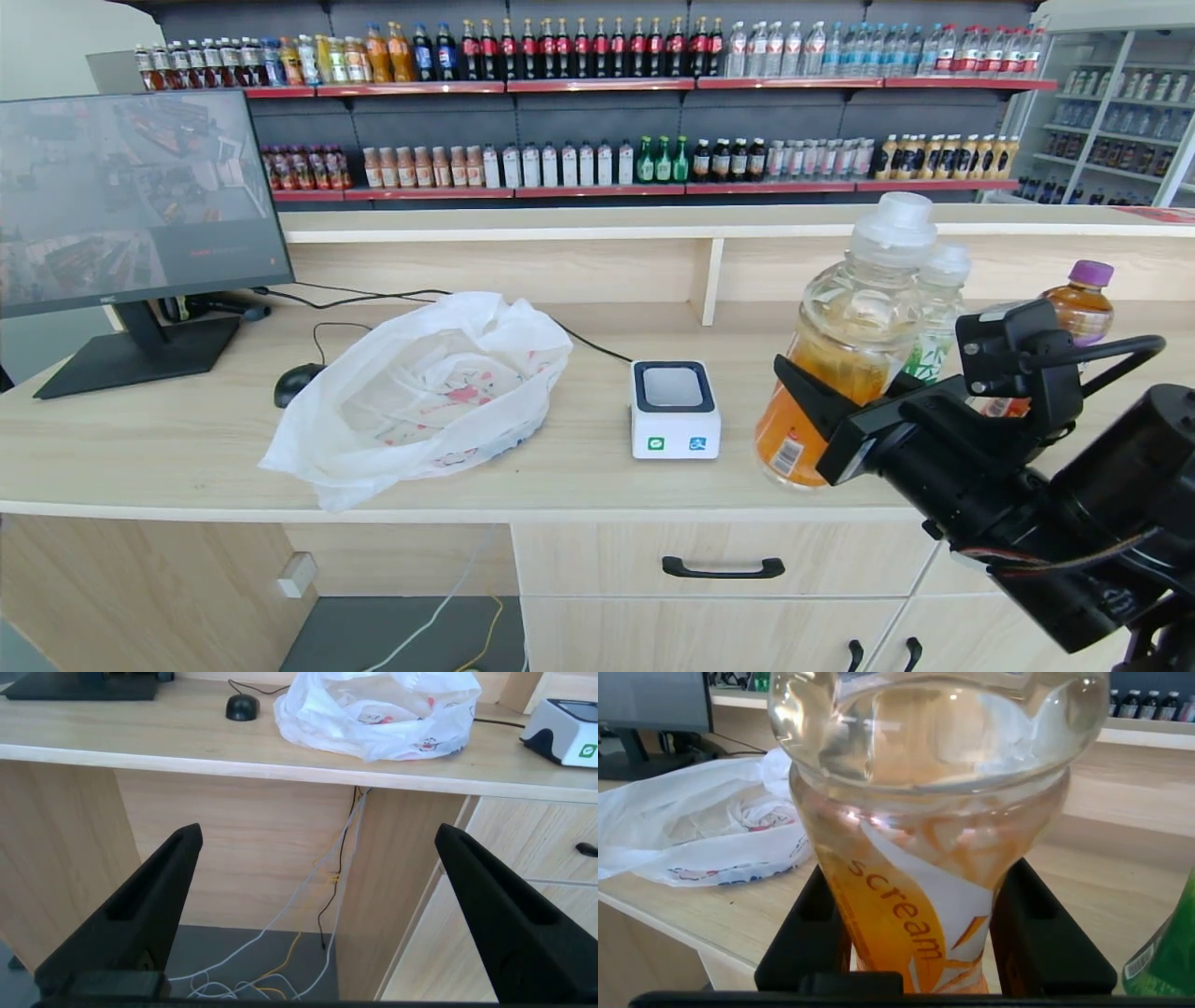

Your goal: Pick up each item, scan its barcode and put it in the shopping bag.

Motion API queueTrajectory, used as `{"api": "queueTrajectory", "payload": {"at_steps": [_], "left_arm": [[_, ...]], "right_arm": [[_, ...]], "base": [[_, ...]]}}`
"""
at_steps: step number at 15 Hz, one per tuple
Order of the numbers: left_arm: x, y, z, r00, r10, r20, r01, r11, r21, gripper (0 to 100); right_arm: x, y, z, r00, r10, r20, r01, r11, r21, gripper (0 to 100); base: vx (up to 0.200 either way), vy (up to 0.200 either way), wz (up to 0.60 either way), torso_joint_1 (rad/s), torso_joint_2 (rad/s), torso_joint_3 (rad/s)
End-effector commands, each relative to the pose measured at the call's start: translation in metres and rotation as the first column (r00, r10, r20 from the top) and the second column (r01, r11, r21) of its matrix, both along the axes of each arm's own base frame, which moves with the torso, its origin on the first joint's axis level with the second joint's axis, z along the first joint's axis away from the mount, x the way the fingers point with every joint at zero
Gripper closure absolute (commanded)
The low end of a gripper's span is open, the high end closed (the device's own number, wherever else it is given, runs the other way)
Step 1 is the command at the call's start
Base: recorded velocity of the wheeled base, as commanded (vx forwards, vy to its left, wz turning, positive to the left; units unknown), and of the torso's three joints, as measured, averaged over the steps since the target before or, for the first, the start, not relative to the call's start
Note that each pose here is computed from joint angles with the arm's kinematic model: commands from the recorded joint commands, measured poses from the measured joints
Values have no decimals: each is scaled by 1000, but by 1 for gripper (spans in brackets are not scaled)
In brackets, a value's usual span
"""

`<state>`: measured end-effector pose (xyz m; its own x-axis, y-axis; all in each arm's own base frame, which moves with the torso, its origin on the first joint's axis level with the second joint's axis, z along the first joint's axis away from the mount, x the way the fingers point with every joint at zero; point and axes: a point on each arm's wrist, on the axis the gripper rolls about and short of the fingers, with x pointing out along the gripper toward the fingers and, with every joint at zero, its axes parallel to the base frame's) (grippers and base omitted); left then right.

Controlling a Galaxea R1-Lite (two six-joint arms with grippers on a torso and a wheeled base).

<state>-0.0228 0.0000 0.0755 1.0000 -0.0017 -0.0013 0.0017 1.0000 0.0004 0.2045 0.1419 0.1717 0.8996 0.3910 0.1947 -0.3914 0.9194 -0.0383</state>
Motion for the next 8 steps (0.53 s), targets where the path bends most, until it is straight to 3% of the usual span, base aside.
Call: {"api": "queueTrajectory", "payload": {"at_steps": [1,8], "left_arm": [[0,0,0,1000,2,1,-2,1000,0,0],[0,0,0,1000,2,1,-2,1000,0,0]], "right_arm": [[0,0,-1,1000,0,-3,0,1000,-3,100],[-18,-12,1,1000,5,6,-5,1000,-1,100]], "base": [[0,200,0,2,-2,2],[0,200,0,5,1,2]]}}
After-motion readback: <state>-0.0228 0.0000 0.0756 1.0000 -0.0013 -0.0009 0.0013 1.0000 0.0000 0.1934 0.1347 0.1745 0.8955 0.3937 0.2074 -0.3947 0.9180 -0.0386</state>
